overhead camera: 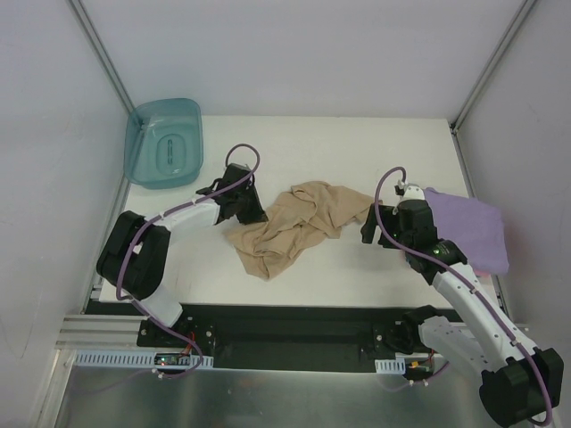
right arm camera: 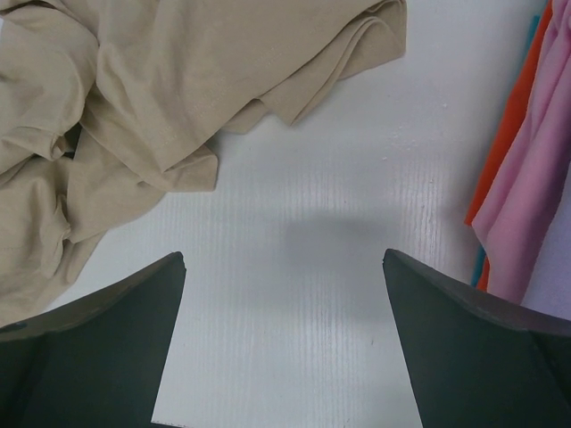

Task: Fold and stack the t-shirts
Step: Flatten out the tshirt

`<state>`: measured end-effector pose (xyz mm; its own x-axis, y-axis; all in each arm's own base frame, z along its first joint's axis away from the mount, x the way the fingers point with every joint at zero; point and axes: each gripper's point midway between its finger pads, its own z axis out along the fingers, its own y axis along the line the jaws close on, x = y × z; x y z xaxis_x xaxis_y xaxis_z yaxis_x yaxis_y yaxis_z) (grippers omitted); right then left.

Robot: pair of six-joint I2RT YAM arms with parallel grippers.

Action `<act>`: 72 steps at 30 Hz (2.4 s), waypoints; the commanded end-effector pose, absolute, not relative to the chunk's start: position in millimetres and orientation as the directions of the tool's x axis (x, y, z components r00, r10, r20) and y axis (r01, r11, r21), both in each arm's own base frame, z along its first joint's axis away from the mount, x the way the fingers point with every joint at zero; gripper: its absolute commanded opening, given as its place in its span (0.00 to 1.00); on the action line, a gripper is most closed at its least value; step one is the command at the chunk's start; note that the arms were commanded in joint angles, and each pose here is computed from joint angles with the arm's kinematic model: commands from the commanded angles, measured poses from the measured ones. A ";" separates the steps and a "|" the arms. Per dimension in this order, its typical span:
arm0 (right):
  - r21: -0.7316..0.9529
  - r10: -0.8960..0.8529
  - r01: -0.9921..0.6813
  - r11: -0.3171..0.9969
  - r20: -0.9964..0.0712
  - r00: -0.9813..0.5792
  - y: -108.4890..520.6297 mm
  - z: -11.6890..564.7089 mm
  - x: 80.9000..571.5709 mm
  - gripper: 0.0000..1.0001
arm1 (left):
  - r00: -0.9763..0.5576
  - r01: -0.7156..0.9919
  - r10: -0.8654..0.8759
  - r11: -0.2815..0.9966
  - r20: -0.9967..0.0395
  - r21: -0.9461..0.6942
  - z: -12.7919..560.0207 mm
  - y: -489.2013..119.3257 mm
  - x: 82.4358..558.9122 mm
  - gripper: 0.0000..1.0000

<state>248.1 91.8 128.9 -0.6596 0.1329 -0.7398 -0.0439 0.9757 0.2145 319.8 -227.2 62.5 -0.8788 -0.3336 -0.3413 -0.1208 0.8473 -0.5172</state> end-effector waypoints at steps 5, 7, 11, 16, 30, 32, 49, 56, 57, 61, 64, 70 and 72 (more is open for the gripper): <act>0.209 0.143 -0.038 0.977 -0.782 -0.606 90.1 150.1 259.2 0.97 | -0.852 -0.020 -0.283 0.859 -0.441 -0.512 83.4 -225.5 322.6 0.00; 0.205 0.143 -0.035 0.978 -0.784 -0.604 89.5 150.1 259.4 0.97 | -0.832 -0.008 -0.286 0.863 -0.475 -0.505 92.3 -220.4 322.6 0.00; 0.204 0.137 -0.040 0.978 -0.781 -0.609 90.7 148.9 261.1 0.97 | -0.770 -0.018 -0.301 0.891 -0.562 -0.454 104.5 -197.4 320.4 0.00; 0.176 0.091 -0.069 0.982 -0.761 -0.642 95.4 146.3 265.4 0.99 | -0.656 -0.079 -0.334 0.922 -0.677 -0.379 124.9 -156.8 313.0 0.00; 0.192 -0.165 -0.366 0.910 -0.643 -0.748 220.4 124.3 322.5 0.87 | -0.597 -0.127 -0.352 0.929 -0.720 -0.349 126.8 -126.7 290.0 0.00; 0.207 -0.188 -0.393 0.896 -0.624 -0.759 243.4 117.4 336.6 0.84 | -0.593 -0.139 -0.357 0.928 -0.722 -0.345 126.2 -124.3 290.1 0.00; 0.125 -0.188 -0.373 0.919 -0.693 -0.696 237.1 163.0 345.5 0.01 | -0.474 -0.109 -0.354 0.932 -0.806 -0.345 187.3 -109.4 295.9 0.00; 0.045 -0.160 -0.414 0.909 -0.879 -0.448 183.6 299.6 299.0 0.01 | -0.233 0.027 -0.412 0.903 -0.881 -0.430 301.0 -95.8 274.1 0.00; 0.041 -0.159 -0.423 0.905 -0.889 -0.428 177.8 309.6 289.9 0.01 | -0.203 0.046 -0.416 0.900 -0.886 -0.433 313.8 -93.0 268.8 0.00; 0.045 -0.087 -0.425 0.904 -0.954 -0.286 147.1 364.3 251.1 0.01 | -0.050 0.152 -0.473 0.867 -0.880 -0.475 379.6 -79.9 236.0 0.00; 0.075 -0.009 -0.440 0.895 -0.983 -0.185 129.2 398.6 220.5 0.01 | 0.036 0.224 -0.509 0.843 -0.860 -0.490 414.7 -70.2 208.7 0.00; 0.142 0.130 -0.633 0.761 -0.989 -0.065 128.8 459.0 150.1 0.01 | 0.093 0.447 -0.575 0.754 -0.813 -0.482 470.2 -76.0 152.1 0.00; 0.160 0.164 -0.646 0.746 -0.985 -0.055 124.6 471.2 137.9 0.01 | 0.095 0.501 -0.581 0.729 -0.808 -0.466 486.6 -80.6 141.3 0.00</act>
<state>168.9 120.8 440.3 -0.0897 0.1001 -0.9909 -0.5517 0.8234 0.1331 169.3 -67.7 447.0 0.0744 -0.5712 -0.8174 0.3459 0.7836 -0.5161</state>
